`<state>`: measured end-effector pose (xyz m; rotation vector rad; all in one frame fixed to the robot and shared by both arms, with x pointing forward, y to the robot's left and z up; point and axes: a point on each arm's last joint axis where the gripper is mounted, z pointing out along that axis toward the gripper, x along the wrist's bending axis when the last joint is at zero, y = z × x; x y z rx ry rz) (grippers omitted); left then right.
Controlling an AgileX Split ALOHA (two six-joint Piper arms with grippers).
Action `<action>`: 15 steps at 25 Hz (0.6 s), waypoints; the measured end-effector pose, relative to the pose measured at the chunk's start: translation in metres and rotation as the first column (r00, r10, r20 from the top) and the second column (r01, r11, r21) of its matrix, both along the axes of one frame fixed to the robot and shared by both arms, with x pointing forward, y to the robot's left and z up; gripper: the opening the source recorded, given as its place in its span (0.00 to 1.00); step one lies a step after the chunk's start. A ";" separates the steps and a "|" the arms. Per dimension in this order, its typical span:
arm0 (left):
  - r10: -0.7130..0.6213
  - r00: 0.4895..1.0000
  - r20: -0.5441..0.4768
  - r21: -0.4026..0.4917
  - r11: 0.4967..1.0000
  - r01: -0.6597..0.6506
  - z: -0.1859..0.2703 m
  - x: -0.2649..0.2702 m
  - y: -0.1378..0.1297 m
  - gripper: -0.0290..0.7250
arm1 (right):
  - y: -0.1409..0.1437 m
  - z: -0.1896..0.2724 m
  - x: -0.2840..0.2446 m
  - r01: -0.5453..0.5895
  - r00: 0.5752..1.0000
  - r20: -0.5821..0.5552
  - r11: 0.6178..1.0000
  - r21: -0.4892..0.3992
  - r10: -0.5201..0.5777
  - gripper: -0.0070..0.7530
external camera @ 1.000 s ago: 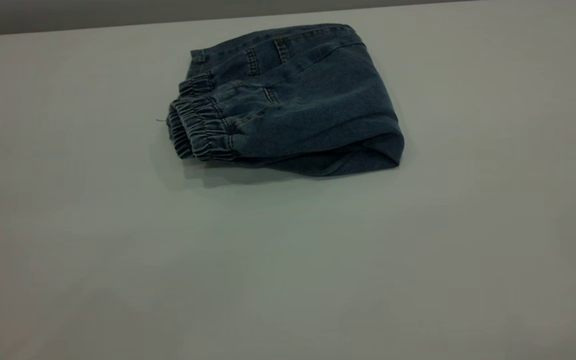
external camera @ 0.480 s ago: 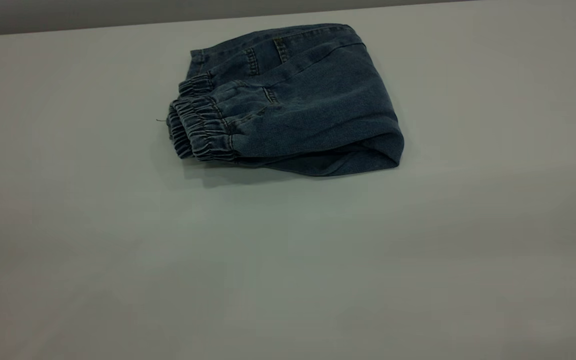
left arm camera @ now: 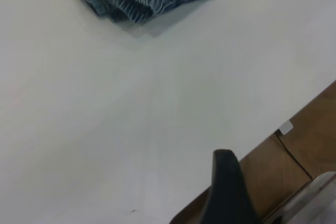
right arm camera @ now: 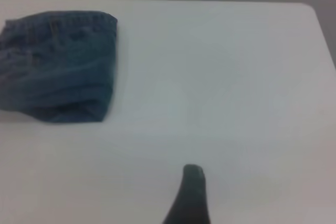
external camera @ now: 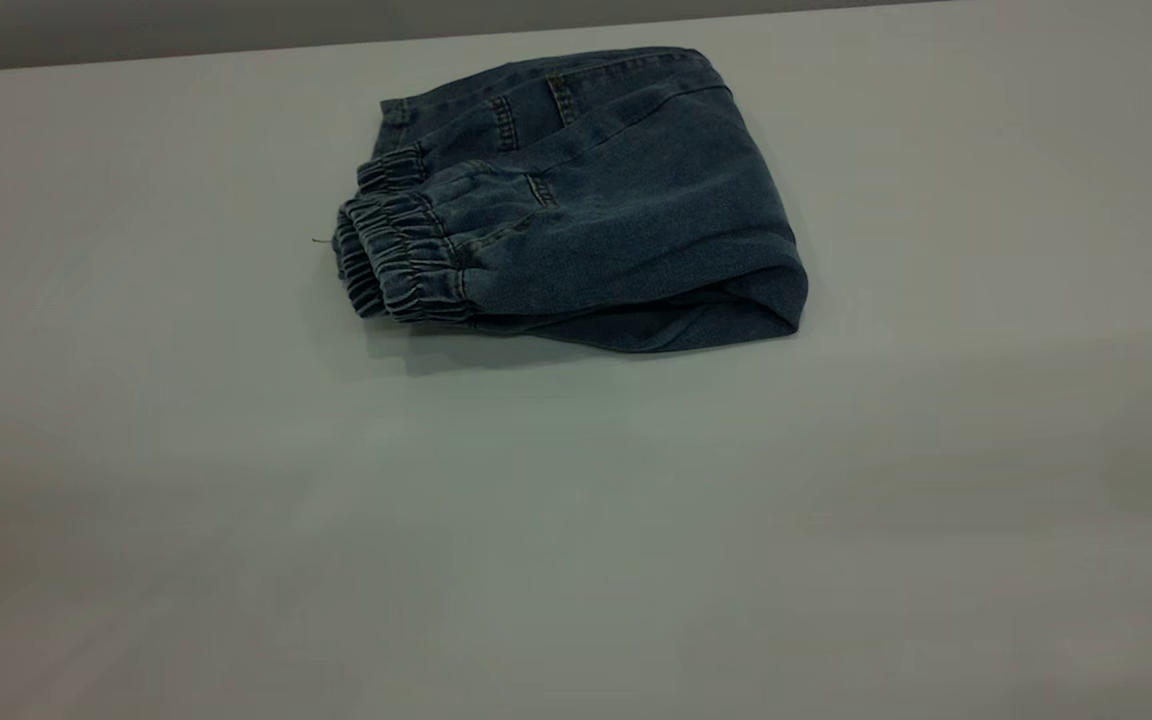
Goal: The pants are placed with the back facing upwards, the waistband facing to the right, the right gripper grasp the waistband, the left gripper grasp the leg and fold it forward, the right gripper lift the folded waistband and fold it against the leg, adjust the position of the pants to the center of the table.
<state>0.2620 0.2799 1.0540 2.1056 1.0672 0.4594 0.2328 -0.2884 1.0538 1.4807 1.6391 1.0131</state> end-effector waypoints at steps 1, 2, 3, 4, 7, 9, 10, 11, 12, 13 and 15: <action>0.000 1.000 0.003 -0.002 1.000 0.000 -0.001 0.001 0.000 0.63 | 0.000 0.001 0.000 0.001 1.000 0.008 1.000 0.000 -0.001 0.76; 0.003 1.000 0.006 -0.006 1.000 -0.003 -0.002 0.002 -0.001 0.63 | 0.000 0.001 0.000 -0.005 1.000 0.008 1.000 0.000 0.005 0.76; 0.006 1.000 0.003 -0.008 1.000 -0.006 -0.004 0.002 -0.001 0.63 | 0.000 0.001 0.000 -0.011 1.000 0.004 1.000 0.000 0.011 0.76; 0.008 1.000 0.001 -0.007 1.000 -0.008 -0.005 0.003 -0.001 0.63 | 0.000 0.001 0.000 -0.017 1.000 0.004 1.000 0.000 0.017 0.76; 0.024 1.000 -0.005 -0.014 1.000 -0.024 -0.005 0.003 -0.001 0.63 | 0.000 0.001 0.000 -0.020 1.000 0.005 1.000 -0.001 0.020 0.76; 0.035 0.999 -0.012 -0.023 0.999 -0.036 -0.005 0.003 -0.001 0.63 | 0.000 0.001 0.000 -0.019 1.000 0.005 1.000 0.000 0.019 0.76; 0.040 0.999 -0.013 -0.022 0.999 -0.040 -0.005 0.003 -0.001 0.63 | 0.000 0.001 0.000 -0.019 1.000 0.004 1.000 0.000 0.019 0.76; 0.047 0.999 -0.006 -0.012 0.999 -0.047 -0.006 0.004 0.000 0.63 | 0.000 0.001 0.000 -0.020 1.000 0.004 1.000 0.001 0.020 0.76; 0.056 0.998 -0.003 -0.007 0.998 -0.056 -0.006 0.004 0.001 0.63 | 0.000 0.001 0.000 -0.020 1.000 0.004 1.000 0.001 0.020 0.76; 0.068 0.998 0.000 -0.002 0.998 -0.068 -0.006 0.005 0.002 0.63 | 0.000 0.001 0.000 -0.019 1.000 0.004 1.000 0.003 0.019 0.76; 0.097 0.995 0.002 0.001 0.995 -0.097 -0.006 0.006 0.004 0.63 | 0.000 0.001 0.000 -0.019 1.000 0.003 1.000 0.003 0.019 0.76</action>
